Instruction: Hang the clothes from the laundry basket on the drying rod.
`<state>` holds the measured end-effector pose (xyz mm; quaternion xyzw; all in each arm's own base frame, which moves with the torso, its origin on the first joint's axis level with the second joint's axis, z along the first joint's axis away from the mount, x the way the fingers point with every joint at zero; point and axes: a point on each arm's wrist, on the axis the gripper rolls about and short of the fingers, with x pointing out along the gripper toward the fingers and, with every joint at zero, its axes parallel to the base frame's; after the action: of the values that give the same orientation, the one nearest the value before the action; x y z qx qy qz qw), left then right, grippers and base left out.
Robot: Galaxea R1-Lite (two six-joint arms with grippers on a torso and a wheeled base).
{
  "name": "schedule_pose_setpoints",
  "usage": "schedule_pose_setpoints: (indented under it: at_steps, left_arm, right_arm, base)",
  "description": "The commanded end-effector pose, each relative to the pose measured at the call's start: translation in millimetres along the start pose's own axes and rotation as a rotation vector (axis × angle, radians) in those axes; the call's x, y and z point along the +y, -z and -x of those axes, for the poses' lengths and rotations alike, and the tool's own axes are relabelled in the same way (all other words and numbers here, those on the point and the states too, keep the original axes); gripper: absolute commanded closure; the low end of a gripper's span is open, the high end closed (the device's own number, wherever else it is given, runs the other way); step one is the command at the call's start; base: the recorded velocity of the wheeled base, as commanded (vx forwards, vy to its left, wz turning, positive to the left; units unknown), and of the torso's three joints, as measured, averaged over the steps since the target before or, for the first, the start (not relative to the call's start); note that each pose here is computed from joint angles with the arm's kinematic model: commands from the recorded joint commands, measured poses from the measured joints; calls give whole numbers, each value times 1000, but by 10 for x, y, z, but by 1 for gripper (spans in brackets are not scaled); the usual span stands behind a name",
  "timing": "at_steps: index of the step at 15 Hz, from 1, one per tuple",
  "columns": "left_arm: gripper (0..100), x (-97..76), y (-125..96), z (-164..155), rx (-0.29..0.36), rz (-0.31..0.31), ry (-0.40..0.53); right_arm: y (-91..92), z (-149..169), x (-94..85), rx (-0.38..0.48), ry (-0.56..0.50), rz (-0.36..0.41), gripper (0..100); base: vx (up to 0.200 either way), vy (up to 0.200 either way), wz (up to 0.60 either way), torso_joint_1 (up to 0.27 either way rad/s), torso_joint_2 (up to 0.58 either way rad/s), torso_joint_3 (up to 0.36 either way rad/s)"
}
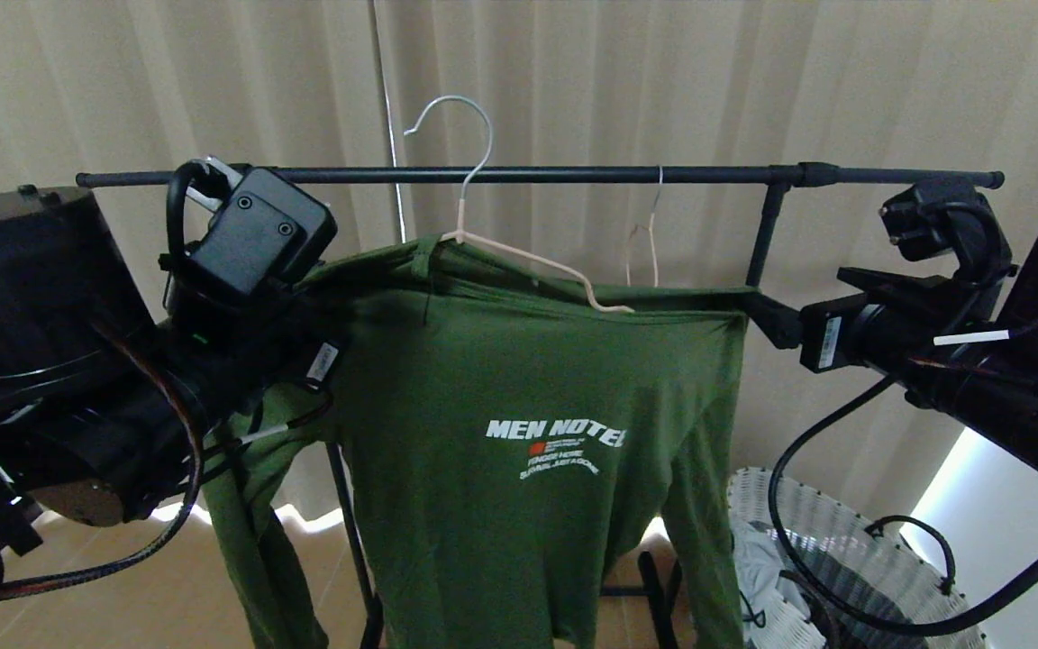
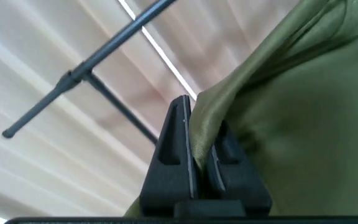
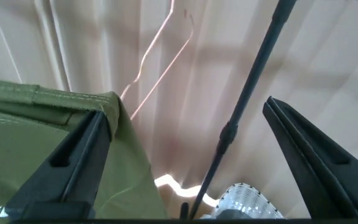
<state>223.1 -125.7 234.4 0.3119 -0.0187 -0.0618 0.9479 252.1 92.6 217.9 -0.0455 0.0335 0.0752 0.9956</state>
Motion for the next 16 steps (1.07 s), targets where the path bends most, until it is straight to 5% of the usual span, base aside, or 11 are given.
schedule_pose_setpoints:
  at_steps: [1,7,16]
  left_arm:
    - [100,9,15,-11,-4,6,-14]
    - [100,-6,-28,-101,-35,41,-43]
    - [100,10,-63,-165,-71,119,-109]
  right_arm:
    - [-34,101,105,-16,-47,0,0]
    - [-249,352,445,-31,-310,59,0]
    - [-425,335,833,-53,-461,211,0]
  base:
    - [0,0,0,0,0,0]
    - [0,0,0,0,0,0]
    - [0,0,0,0,0,0]
